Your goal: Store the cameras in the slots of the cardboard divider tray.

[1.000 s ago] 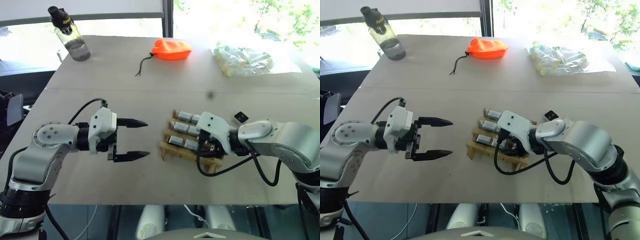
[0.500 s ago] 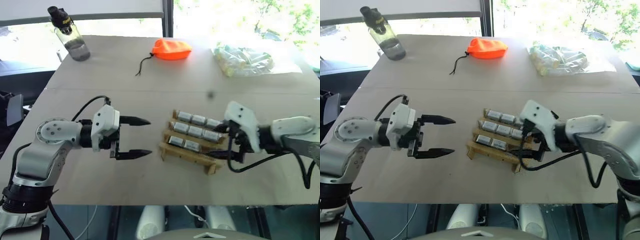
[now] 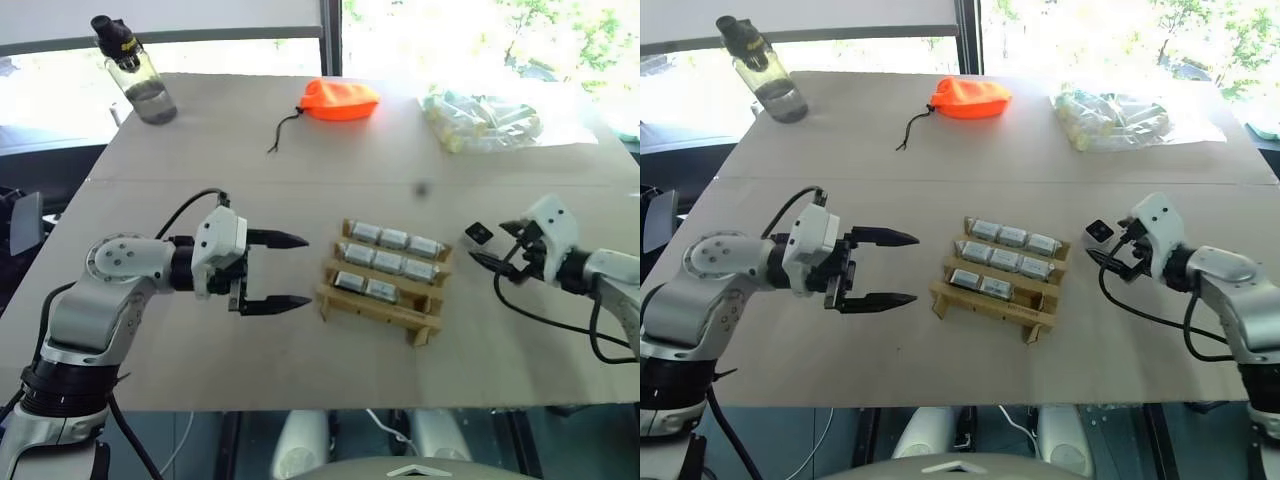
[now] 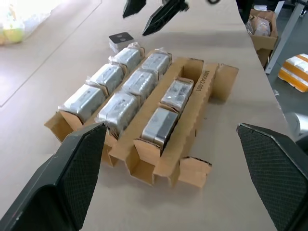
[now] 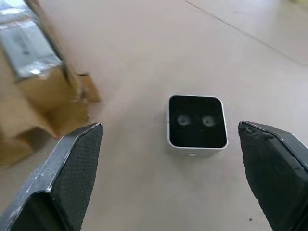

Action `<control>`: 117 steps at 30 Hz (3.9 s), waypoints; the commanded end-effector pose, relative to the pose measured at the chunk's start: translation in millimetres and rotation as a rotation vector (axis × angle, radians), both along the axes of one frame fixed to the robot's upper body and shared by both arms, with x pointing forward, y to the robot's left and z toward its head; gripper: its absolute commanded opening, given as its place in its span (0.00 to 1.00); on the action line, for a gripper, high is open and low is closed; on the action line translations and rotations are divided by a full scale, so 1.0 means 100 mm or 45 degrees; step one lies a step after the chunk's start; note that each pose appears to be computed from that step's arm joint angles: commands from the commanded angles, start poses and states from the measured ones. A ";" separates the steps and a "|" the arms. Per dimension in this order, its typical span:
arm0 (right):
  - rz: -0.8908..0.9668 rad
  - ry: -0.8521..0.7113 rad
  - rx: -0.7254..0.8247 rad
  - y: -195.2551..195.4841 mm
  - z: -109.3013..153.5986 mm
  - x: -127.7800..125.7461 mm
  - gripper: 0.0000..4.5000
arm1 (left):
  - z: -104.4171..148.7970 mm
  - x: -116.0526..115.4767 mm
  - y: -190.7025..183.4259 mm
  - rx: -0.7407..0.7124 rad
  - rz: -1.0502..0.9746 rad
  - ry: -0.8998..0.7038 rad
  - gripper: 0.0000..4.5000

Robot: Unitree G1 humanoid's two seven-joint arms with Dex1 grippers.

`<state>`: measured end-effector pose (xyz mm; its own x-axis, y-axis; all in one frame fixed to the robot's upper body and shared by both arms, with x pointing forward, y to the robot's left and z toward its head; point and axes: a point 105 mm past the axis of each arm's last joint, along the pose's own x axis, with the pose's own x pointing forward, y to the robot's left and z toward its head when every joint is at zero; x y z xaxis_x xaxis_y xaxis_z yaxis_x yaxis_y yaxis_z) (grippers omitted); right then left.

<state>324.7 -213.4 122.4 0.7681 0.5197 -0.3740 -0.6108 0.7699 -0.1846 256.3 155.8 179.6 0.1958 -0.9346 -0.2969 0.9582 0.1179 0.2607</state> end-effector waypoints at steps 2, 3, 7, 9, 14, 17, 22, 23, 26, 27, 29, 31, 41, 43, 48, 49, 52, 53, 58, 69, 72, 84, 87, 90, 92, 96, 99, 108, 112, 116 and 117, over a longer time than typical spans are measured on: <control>-0.020 -0.023 -0.027 -0.08 -0.07 0.11 0.99 | 0.07 -0.01 -0.02 -0.008 -0.022 -0.055 1.00; -0.022 -0.012 -0.020 -0.08 -0.10 0.12 0.99 | 0.07 -0.01 -0.02 -0.010 -0.022 -0.055 1.00; -0.070 -0.002 -0.014 -0.14 -0.18 0.24 0.99 | 0.06 -0.03 -0.01 -0.010 -0.019 -0.056 1.00; -0.063 -0.008 0.002 -0.12 -0.17 0.28 0.99 | 0.07 -0.02 0.00 -0.013 -0.009 -0.073 1.00; -0.020 0.006 0.042 -0.08 -0.16 0.31 0.94 | 0.05 -0.03 -0.01 -0.017 0.000 -0.085 1.00; 0.024 0.012 0.060 -0.04 -0.15 0.27 0.68 | 0.06 -0.02 0.00 -0.018 0.012 -0.091 1.00; 0.041 -0.032 0.068 -0.03 -0.07 0.27 0.42 | 0.03 -0.01 -0.01 -0.031 0.014 -0.080 1.00; 0.046 -0.052 0.065 -0.02 -0.04 0.27 0.42 | 0.03 0.00 -0.02 -0.038 0.016 -0.073 1.00; 0.076 -0.136 -0.005 0.01 0.06 0.24 0.42 | 0.06 0.15 -0.04 -0.095 0.111 -0.030 1.00; 0.119 -0.218 -0.167 0.00 0.09 0.21 0.42 | 0.10 0.21 -0.07 -0.130 0.123 -0.020 1.00; 0.235 -0.339 -0.402 0.06 0.13 0.12 0.42 | 0.19 0.32 -0.16 -0.207 0.130 0.029 1.00; 0.326 -0.445 -0.497 0.17 0.20 0.04 0.42 | 0.26 0.44 -0.26 -0.259 0.126 0.073 1.00; 0.634 -1.068 -0.981 0.68 0.68 -0.08 0.42 | 0.18 0.70 -0.95 -0.205 -0.062 0.247 1.00; 0.660 -1.127 -1.011 0.76 0.72 -0.09 0.42 | 0.18 0.71 -1.00 -0.191 -0.086 0.261 1.00; 0.742 -1.306 -1.098 0.95 0.79 -0.15 0.42 | 0.27 0.76 -1.18 -0.237 -0.123 0.276 1.00; 0.755 -1.327 -1.117 0.97 0.79 -0.15 0.42 | 0.29 0.77 -1.20 -0.242 -0.123 0.279 1.00; 0.804 -1.367 -1.181 1.01 0.75 -0.18 0.42 | 0.32 0.83 -1.22 -0.254 -0.109 0.270 1.00; 0.812 -1.383 -1.187 1.03 0.75 -0.18 0.42 | 0.33 0.84 -1.22 -0.258 -0.102 0.267 1.00; 0.827 -1.425 -1.158 1.13 0.79 -0.19 0.42 | 0.33 0.85 -1.22 -0.264 -0.100 0.267 1.00; 0.864 -1.462 -1.128 1.24 0.84 -0.24 0.42 | 0.34 0.78 -1.23 -0.294 -0.137 0.263 0.41; 0.842 -1.462 -1.120 1.24 0.85 -0.22 0.42 | 0.34 0.73 -1.23 -0.302 -0.163 0.266 0.15; 0.604 -0.808 -0.630 0.64 0.84 -0.23 0.96 | 0.51 0.62 -1.26 -0.389 -0.249 0.097 0.15; 0.500 -0.499 -0.294 0.37 0.78 -0.36 0.96 | 0.54 0.43 -1.28 -0.415 -0.351 0.053 0.15; 0.362 -0.236 -0.027 0.06 0.63 -0.48 0.96 | 0.48 0.35 -1.28 -0.396 -0.380 0.009 0.15; 0.373 -0.071 0.105 -0.04 0.46 -0.70 0.96 | 0.42 0.31 -1.27 -0.370 -0.407 0.014 0.15; 0.399 -0.085 0.260 -0.11 0.32 -0.91 0.96 | 0.29 0.24 -1.27 -0.307 -0.446 0.023 0.15; 0.480 -0.058 0.225 -0.12 0.07 -1.13 0.96 | 0.22 0.24 -1.31 -0.286 -0.443 0.011 0.15; 0.396 -0.002 0.296 -0.22 -0.25 -1.30 0.96 | 0.02 0.19 -1.38 -0.218 -0.446 0.032 0.15; 0.478 -0.193 0.481 -0.16 -0.07 -1.36 0.96 | -0.01 0.17 -1.37 -0.214 -0.451 0.046 0.15; 0.577 -0.323 0.539 -0.16 0.03 -1.47 0.96 | -0.03 0.17 -1.36 -0.209 -0.450 0.042 0.15; 0.598 -0.319 0.544 -0.16 0.02 -1.49 0.96 | -0.03 0.17 -1.36 -0.207 -0.449 0.042 0.15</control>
<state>181.0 -223.6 115.7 0.4773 0.8766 0.0615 -0.8756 0.4804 -0.0513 279.5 22.3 170.1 -0.1304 -0.9805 -0.1472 0.9696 -0.1571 0.1877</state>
